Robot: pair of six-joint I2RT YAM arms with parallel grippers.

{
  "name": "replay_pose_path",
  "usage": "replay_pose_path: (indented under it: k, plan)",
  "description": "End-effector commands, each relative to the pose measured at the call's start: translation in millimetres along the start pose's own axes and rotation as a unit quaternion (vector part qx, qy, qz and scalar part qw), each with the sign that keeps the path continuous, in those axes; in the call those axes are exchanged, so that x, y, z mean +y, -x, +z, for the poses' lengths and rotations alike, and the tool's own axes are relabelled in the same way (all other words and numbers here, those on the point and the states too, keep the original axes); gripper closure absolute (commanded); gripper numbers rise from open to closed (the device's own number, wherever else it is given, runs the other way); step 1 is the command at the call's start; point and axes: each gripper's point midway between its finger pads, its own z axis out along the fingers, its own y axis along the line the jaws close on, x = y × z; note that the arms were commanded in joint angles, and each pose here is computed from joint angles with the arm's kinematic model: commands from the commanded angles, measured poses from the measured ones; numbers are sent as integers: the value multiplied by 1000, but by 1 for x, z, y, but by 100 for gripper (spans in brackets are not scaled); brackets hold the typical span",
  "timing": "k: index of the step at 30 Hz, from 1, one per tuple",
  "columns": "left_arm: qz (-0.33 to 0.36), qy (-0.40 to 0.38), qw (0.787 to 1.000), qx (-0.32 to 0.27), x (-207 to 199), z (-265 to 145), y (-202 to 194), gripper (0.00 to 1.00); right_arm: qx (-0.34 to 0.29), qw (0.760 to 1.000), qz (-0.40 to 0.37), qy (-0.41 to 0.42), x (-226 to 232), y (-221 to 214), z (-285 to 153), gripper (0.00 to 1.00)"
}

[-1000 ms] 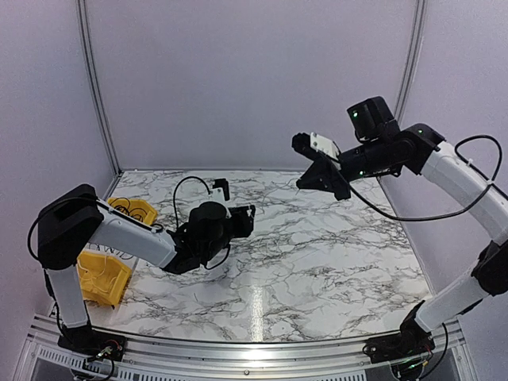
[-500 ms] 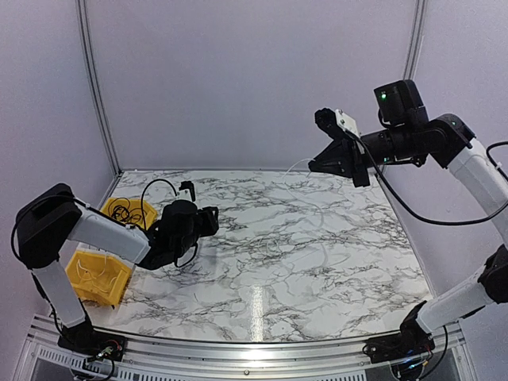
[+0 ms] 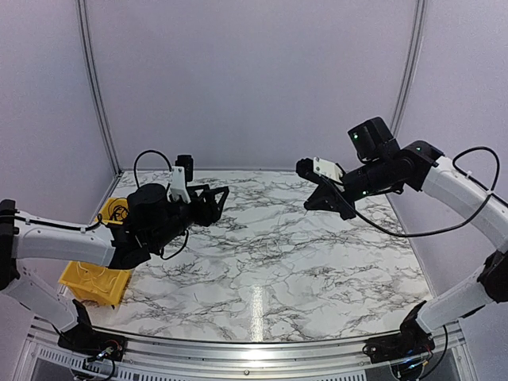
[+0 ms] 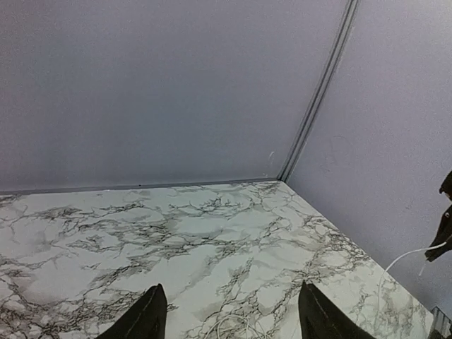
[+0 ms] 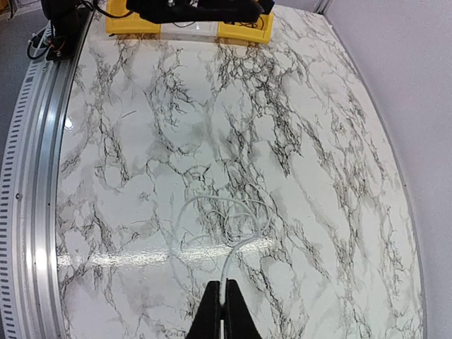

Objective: Untangle the cables

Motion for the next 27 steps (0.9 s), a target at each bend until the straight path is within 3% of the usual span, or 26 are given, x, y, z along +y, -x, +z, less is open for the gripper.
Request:
replay_pose_path:
  k: [1, 9, 21, 24, 27]
  plan:
    - [24, -97, 995, 12, -40, 0, 13, 32, 3, 999, -29, -25, -10, 1, 11, 100]
    - [56, -258, 957, 121, -120, 22, -31, 33, 5, 999, -37, -17, -10, 1, 21, 100]
    - [44, -259, 946, 188, -129, 56, -79, 56, -2, 999, -39, -13, -6, 7, 19, 100]
    - [43, -262, 945, 192, -131, 60, -84, 67, -3, 999, -41, -14, -6, 8, 18, 100]
    - [40, -262, 945, 194, -132, 62, -85, 93, -1, 999, -40, -14, -6, 7, 19, 100]
